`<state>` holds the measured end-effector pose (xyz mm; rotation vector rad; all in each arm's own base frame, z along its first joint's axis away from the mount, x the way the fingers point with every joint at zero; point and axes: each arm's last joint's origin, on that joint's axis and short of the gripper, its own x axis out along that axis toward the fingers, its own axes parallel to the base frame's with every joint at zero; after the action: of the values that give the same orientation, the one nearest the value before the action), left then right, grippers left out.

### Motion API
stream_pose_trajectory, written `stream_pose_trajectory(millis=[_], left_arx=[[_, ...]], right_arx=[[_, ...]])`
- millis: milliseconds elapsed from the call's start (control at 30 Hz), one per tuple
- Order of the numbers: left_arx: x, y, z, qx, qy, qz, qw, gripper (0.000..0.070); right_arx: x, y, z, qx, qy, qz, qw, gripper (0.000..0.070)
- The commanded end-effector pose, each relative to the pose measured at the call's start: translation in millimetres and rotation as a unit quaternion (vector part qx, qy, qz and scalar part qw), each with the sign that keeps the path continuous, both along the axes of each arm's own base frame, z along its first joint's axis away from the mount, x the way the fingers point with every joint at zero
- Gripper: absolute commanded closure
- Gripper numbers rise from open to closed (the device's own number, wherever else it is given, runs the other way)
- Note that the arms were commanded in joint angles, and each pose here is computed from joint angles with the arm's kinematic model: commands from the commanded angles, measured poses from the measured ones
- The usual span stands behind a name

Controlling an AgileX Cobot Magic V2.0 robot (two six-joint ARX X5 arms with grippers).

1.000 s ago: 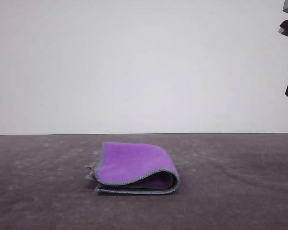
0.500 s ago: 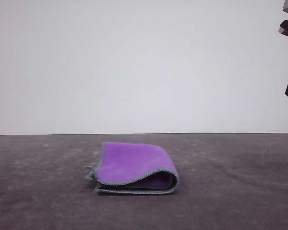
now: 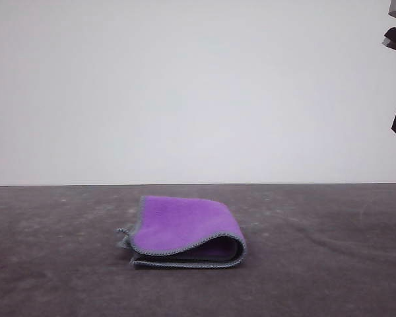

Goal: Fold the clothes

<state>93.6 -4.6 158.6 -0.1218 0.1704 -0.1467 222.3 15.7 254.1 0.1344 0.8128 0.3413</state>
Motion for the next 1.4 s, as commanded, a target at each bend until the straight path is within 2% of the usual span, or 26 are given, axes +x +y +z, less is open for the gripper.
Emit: stream_pose_trajectory(millis=[0, 100, 233, 367, 533, 733, 900, 1000, 1200, 1367], left_arx=[[0.8, 0.2, -7.1, -0.004, 0.015, 0.004, 1.0, 0.0683], [0.8, 0.2, -7.1, -0.004, 0.015, 0.004, 1.0, 0.0683], [0.7, 0.2, -7.1, -0.004, 0.015, 0.004, 1.0, 0.0683], [0.8, 0.2, -7.1, -0.004, 0.015, 0.004, 1.0, 0.0683], [0.7, 0.2, -7.1, -0.004, 0.015, 0.004, 1.0, 0.0683], [0.8, 0.2, -7.1, -0.004, 0.015, 0.004, 1.0, 0.0683], [0.8, 0.2, -7.1, -0.004, 0.015, 0.004, 1.0, 0.0683], [0.8, 0.2, -7.1, -0.004, 0.015, 0.004, 1.0, 0.0683], [0.8, 0.2, -7.1, -0.004, 0.015, 0.004, 1.0, 0.0683], [0.7, 0.2, -7.1, -0.004, 0.014, 0.004, 1.0, 0.0683]], right_arx=[[2.9, 0.8, 3.7, 0.005, -0.006, -0.003, 1.0, 0.0694], [3.1, 0.8, 3.8, 0.0, -0.01, 0.002, 1.0, 0.0694], [4.9, 0.5, 6.8, -0.026, -0.048, 0.025, 0.998, 0.0694], [-10.3, -4.8, 13.7, -0.048, -0.107, -0.007, 0.993, 0.0694], [-48.5, -8.3, 3.4, -0.066, -0.206, -0.046, 0.975, 0.0694], [-104.4, -9.5, -36.0, -0.064, -0.289, -0.062, 0.953, 0.0694], [-126.5, -10.4, -62.4, -0.066, -0.344, -0.077, 0.934, 0.0694], [-129.1, -11.4, -73.0, -0.069, -0.349, -0.096, 0.93, 0.0694], [-128.0, -14.7, -92.9, -0.09, -0.326, -0.149, 0.929, 0.0694], [-126.6, -14.8, -103.7, -0.084, -0.316, -0.154, 0.932, 0.0694]])
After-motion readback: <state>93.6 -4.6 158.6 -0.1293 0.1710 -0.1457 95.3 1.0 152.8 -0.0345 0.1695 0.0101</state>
